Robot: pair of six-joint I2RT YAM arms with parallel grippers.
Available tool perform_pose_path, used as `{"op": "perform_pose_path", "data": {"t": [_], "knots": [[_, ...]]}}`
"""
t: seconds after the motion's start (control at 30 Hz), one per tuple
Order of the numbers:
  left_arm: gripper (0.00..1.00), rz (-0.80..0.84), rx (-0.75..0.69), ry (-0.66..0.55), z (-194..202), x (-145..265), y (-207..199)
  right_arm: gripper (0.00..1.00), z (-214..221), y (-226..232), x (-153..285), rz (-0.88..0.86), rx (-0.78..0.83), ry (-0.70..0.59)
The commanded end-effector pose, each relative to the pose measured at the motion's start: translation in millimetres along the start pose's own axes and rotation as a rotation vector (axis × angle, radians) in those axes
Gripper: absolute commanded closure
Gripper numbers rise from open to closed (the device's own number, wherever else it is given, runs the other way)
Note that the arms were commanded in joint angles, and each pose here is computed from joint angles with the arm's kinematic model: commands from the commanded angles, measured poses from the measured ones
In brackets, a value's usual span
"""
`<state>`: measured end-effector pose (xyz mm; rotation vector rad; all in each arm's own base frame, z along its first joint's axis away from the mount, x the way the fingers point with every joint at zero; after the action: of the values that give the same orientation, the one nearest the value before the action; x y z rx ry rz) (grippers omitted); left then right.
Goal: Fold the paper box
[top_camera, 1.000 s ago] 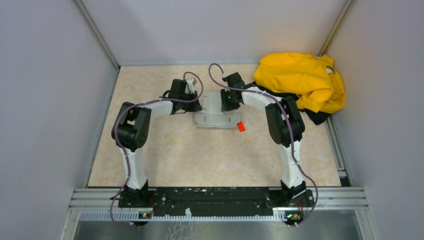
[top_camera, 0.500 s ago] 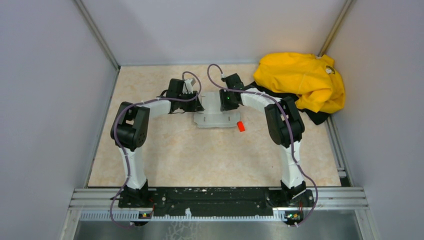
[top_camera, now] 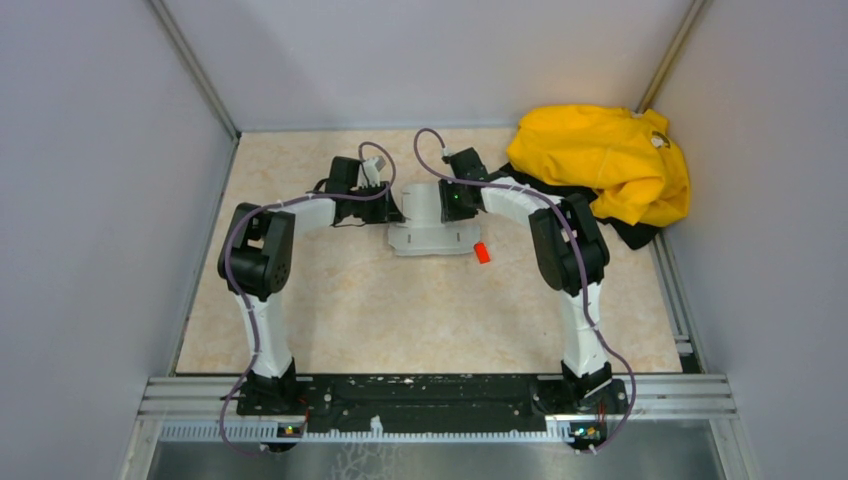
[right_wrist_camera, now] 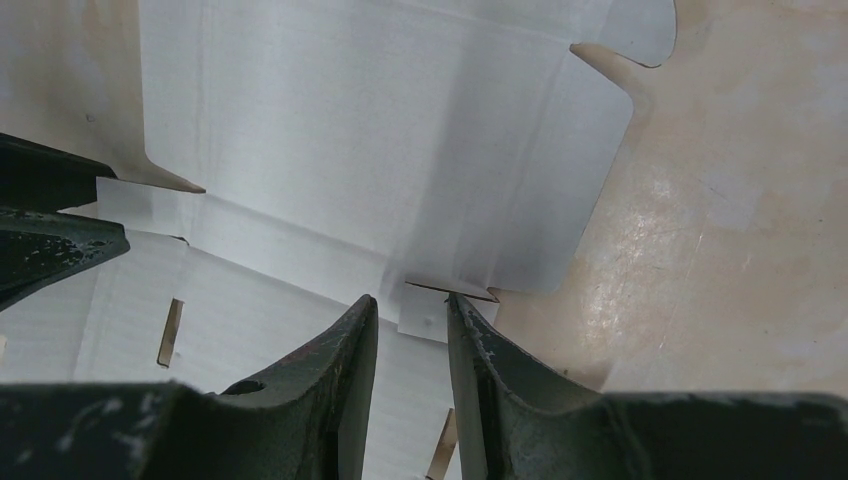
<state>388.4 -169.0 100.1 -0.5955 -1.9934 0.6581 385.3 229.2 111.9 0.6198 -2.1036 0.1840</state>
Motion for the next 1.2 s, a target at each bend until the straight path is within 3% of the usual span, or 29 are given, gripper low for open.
{"op": "perform_pose_path", "data": {"t": [0.0,0.4,1.17], "knots": [[0.6,0.053,0.025,0.047,4,-6,-1,0.67,46,-2,-22,0.037,0.008,0.177],[0.61,0.134,0.041,0.036,-3,-4,-15,0.67,49,-2,-25,0.044,0.001,0.182],[0.61,0.139,0.042,0.053,2,-21,-31,0.67,57,-3,-29,0.044,-0.003,0.198]]}}
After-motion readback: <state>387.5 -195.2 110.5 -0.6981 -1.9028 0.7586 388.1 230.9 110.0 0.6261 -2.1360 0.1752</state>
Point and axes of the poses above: each gripper's point midway between its finger pads, its own x axis back along the fingers, its own y axis along the line the jaws close on, z = x × y, the point moved 10 cm from there along x, back along the fingers, and after that the axes turned 14 degrees about x, right-handed, at the moved point
